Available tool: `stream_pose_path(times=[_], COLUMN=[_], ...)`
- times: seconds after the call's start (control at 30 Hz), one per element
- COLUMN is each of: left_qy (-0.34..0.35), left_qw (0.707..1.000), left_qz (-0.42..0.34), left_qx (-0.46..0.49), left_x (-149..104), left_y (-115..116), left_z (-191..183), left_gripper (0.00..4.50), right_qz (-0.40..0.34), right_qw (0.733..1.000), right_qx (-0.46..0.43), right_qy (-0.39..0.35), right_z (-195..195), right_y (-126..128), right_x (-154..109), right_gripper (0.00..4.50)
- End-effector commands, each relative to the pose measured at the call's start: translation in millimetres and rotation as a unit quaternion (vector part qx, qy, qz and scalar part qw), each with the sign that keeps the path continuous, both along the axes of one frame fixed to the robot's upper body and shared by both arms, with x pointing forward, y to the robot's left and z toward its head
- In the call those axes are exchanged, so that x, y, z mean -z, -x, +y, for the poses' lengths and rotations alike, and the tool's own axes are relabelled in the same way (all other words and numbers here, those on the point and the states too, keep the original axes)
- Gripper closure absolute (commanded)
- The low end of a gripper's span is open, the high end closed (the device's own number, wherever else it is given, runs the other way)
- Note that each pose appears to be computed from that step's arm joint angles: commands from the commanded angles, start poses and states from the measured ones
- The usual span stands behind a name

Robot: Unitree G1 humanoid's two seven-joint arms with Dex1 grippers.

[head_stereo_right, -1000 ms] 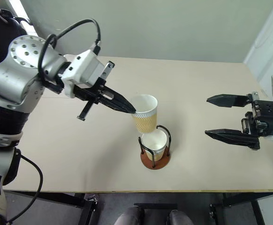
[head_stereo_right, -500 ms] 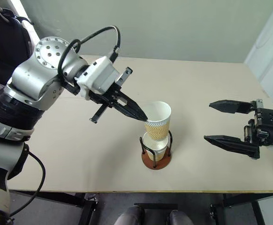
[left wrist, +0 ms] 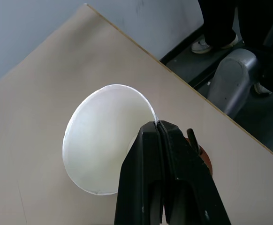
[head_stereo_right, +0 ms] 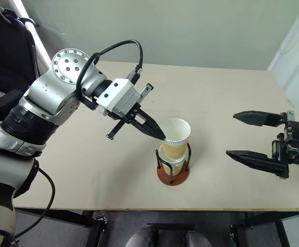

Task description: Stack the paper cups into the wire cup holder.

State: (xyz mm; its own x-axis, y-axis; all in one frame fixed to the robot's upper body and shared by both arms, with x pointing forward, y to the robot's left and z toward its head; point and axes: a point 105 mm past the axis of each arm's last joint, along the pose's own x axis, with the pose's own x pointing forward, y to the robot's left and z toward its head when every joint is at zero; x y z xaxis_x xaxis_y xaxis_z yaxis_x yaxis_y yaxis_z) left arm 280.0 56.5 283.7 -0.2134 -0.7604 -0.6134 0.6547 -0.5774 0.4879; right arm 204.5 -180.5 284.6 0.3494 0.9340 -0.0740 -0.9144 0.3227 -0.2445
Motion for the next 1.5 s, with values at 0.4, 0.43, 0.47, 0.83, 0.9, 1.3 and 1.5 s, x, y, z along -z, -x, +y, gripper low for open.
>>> stream_pose_path(times=[0.4, 0.43, 0.47, 0.83, 0.9, 1.3, 1.5], left_qy=[-0.013, -0.008, 0.010, 0.171, 0.170, 0.213, 0.255], left_qw=[1.000, 1.000, 1.000, 0.938, 0.920, 0.835, 0.814], left_qz=[-0.026, -0.026, -0.019, 0.113, 0.136, 0.179, 0.173], left_qx=[-0.008, -0.010, -0.019, -0.280, -0.326, -0.475, -0.493], left_x=[1, 0, -5, -2, 16, 53, 49], left_y=[-8, -9, -11, -35, -32, -10, -2], left_z=[2, 2, 2, 97, 119, 176, 190], left_gripper=[0.96, 0.61, 0.23, 0.06, 0.06, 0.06, 0.06], right_qz=[-0.012, -0.010, -0.006, 0.071, 0.076, 0.091, 0.089], right_qw=[1.000, 1.000, 1.000, 0.990, 0.989, 0.980, 0.981], right_qx=[-0.014, -0.015, -0.016, 0.059, 0.064, 0.038, 0.022], right_qy=[0.002, 0.003, 0.006, 0.104, 0.110, 0.174, 0.169], right_z=[5, 5, 5, -34, -41, -61, -60], right_y=[0, -1, -2, -33, -37, -54, -60], right_x=[-4, -3, -1, 44, 46, 63, 59], right_gripper=[0.00, 0.00, 0.00, 0.00, 0.00, 0.00, 0.00])
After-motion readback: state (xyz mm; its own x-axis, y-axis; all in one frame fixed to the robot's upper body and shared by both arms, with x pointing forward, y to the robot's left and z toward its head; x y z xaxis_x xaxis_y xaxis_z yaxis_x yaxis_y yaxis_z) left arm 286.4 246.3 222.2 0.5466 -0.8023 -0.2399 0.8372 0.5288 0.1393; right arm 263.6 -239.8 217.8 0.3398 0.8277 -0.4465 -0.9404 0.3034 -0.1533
